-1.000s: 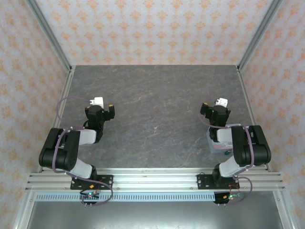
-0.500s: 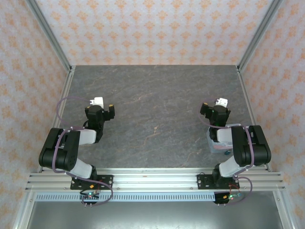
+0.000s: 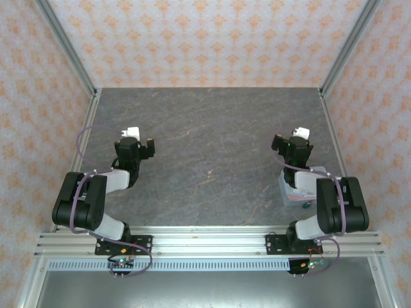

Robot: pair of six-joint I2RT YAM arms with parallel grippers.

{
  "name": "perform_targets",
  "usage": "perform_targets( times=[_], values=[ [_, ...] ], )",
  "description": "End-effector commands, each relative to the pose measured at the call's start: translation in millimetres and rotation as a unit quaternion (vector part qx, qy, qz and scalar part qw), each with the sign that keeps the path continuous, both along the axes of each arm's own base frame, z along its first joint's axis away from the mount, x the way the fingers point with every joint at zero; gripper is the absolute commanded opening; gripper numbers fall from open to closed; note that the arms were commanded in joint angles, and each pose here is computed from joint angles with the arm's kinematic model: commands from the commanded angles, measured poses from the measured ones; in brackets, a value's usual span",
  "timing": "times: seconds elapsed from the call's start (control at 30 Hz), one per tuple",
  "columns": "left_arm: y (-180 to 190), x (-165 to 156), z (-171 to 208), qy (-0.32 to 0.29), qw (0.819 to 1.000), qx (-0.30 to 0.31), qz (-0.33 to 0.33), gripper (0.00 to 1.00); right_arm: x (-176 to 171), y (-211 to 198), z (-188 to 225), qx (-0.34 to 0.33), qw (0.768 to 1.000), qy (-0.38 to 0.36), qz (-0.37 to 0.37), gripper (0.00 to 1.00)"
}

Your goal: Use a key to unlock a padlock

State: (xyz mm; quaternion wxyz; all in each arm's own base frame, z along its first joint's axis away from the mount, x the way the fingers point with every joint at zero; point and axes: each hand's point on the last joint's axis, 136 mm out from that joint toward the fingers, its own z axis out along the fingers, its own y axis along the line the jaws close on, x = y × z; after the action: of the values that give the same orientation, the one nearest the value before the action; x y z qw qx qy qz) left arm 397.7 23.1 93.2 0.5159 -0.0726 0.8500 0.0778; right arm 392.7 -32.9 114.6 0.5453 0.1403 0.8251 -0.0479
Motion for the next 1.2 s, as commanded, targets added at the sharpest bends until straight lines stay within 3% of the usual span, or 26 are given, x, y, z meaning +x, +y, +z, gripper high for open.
perform_targets(
  times=[0.0,0.13,0.23,0.4,0.6,0.87,1.17],
  values=[
    [4,4,25,0.011,1.000,0.005,0.006,1.00,-7,-7,24,0.026,0.999,0.002,-0.030,0.99],
    [1,4,45,0.025,0.999,-0.019,0.016,1.00,-24,-14,46,0.126,0.987,-0.010,-0.103,0.99],
    [-9,7,58,0.035,0.998,-0.043,0.017,1.00,-34,-1,63,0.188,0.978,-0.018,-0.088,0.99],
    [-49,11,77,0.064,0.997,-0.041,-0.005,1.00,-69,6,63,0.255,0.956,0.061,-0.127,0.99],
    [-92,12,89,0.076,0.994,-0.079,-0.027,1.00,-127,3,54,0.246,0.936,0.180,-0.176,0.99],
    [-120,13,100,0.067,0.989,-0.129,-0.041,1.00,-193,-9,33,0.249,0.910,0.214,-0.251,0.99],
    [-134,12,109,0.067,0.986,-0.139,-0.061,1.00,-210,-34,36,0.195,0.908,0.209,-0.308,0.99]
  ],
)
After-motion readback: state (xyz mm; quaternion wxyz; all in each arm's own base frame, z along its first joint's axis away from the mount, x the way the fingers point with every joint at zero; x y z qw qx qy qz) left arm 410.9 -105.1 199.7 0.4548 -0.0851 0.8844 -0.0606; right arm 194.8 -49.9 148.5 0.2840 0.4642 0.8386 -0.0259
